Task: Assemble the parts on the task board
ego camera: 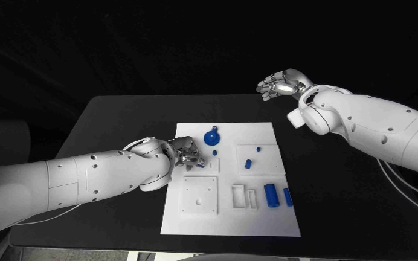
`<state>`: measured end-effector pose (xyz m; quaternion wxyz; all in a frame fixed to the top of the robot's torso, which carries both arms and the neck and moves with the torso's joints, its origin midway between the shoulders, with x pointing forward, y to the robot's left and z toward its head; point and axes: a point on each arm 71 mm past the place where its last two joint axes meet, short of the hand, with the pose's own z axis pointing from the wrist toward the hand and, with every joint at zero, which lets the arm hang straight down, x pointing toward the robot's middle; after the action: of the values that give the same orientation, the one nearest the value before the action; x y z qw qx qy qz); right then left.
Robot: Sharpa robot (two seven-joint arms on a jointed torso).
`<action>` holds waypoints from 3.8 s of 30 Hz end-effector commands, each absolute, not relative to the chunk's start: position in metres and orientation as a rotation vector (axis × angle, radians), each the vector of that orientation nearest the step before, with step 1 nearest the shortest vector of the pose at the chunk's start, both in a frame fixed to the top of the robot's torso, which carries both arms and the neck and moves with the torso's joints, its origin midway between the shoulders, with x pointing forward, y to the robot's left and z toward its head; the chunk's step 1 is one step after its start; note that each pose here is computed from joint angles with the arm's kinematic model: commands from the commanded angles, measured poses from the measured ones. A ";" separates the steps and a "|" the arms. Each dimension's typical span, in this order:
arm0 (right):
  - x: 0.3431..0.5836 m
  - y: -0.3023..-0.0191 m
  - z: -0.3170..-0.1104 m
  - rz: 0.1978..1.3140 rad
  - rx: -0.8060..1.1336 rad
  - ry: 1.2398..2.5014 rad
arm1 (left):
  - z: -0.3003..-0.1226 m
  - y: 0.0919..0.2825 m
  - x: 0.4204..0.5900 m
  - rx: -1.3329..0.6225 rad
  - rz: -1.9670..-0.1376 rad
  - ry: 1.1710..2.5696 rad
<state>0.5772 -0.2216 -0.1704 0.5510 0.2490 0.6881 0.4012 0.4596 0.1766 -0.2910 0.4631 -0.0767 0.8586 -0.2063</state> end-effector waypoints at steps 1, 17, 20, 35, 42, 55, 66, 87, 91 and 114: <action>0.577 -0.221 -0.170 0.956 0.577 1.631 | -0.298 0.181 0.457 -0.193 -0.471 2.166; 0.577 -0.220 -0.171 0.956 0.579 1.633 | -0.299 0.179 0.457 -0.190 -0.478 2.176; 0.577 -0.220 -0.172 0.957 0.580 1.634 | -0.299 0.179 0.457 -0.192 -0.478 2.176; 0.577 -0.220 -0.172 0.960 0.582 1.639 | -0.299 0.179 0.457 -0.197 -0.475 2.173; 0.577 -0.219 -0.173 0.962 0.585 1.639 | -0.299 0.180 0.458 -0.201 -0.474 2.170; 0.577 -0.220 -0.173 0.960 0.586 1.639 | -0.298 0.181 0.460 -0.209 -0.473 2.159; 0.577 -0.221 -0.173 0.960 0.587 1.640 | -0.298 0.179 0.460 -0.216 -0.481 2.158; 0.576 -0.221 -0.176 0.958 0.590 1.645 | -0.296 0.178 0.460 -0.270 -0.509 2.171; 0.576 -0.221 -0.176 0.957 0.590 1.645 | -0.296 0.178 0.460 -0.282 -0.516 2.174; 0.576 -0.221 -0.179 0.957 0.594 1.651 | -0.297 0.178 0.459 -0.346 -0.557 2.210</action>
<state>0.5761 -0.2223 -0.1782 0.5451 0.2533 0.6926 0.3988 0.4604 0.1806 -0.2971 0.4188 -0.1341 0.8735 -0.2087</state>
